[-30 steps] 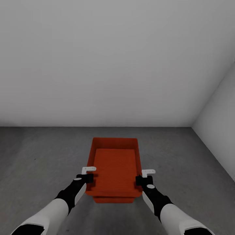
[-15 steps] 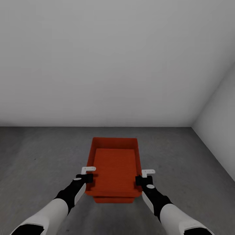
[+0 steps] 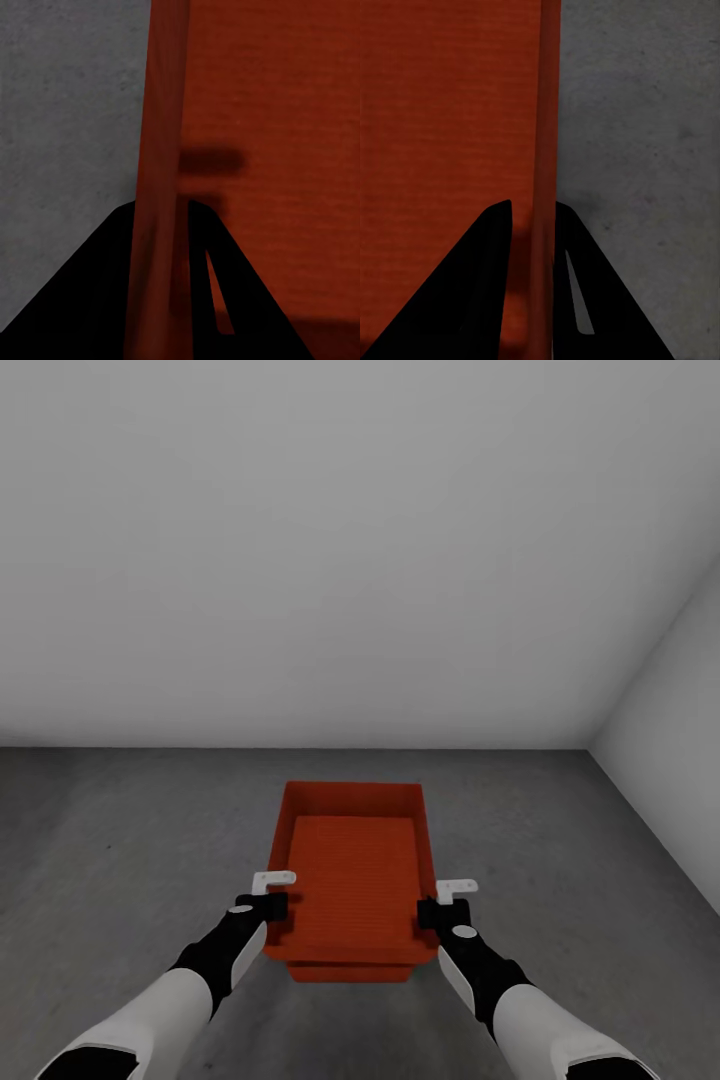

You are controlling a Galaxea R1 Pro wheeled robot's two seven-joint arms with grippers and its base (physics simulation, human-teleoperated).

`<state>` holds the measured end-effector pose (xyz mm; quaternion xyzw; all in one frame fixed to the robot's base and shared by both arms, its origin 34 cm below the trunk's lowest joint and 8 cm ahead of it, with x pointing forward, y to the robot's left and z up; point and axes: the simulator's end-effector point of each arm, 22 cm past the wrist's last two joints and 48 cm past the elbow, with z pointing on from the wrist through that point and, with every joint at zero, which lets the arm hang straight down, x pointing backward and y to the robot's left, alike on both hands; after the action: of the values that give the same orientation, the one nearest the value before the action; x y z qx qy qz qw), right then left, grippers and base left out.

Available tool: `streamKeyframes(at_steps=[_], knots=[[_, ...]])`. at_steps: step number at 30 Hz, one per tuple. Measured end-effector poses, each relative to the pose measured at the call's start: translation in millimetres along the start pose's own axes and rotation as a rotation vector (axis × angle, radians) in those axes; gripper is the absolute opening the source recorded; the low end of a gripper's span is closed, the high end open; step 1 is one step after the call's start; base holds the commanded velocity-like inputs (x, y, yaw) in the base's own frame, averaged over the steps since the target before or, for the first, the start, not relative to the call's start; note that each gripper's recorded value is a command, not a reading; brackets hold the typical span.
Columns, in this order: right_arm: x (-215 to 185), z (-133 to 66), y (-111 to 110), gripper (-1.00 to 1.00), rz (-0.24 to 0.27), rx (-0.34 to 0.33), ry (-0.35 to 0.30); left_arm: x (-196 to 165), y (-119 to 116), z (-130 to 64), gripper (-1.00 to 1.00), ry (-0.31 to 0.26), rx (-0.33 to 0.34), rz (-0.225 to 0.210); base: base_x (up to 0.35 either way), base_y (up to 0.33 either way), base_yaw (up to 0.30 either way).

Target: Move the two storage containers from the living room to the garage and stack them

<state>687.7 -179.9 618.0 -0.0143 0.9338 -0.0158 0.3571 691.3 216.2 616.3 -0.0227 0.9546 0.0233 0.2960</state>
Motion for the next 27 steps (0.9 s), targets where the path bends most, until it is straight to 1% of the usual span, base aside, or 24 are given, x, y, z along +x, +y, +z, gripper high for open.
streamKeyframes(at_steps=[10, 27], knots=[[0.1, 0.0, 0.0, -1.00, 0.001, 0.000, 0.000, -0.3, -0.1, -0.1, -1.00, 0.000, 0.000, 0.001, 0.000, 0.000, 0.000], [16.1, 19.4, 1.4, -1.00, 0.000, 0.000, 0.000, 13.3, -0.4, 21.3, -1.00, 0.000, 0.000, 0.001, 0.000, 0.000, 0.000]])
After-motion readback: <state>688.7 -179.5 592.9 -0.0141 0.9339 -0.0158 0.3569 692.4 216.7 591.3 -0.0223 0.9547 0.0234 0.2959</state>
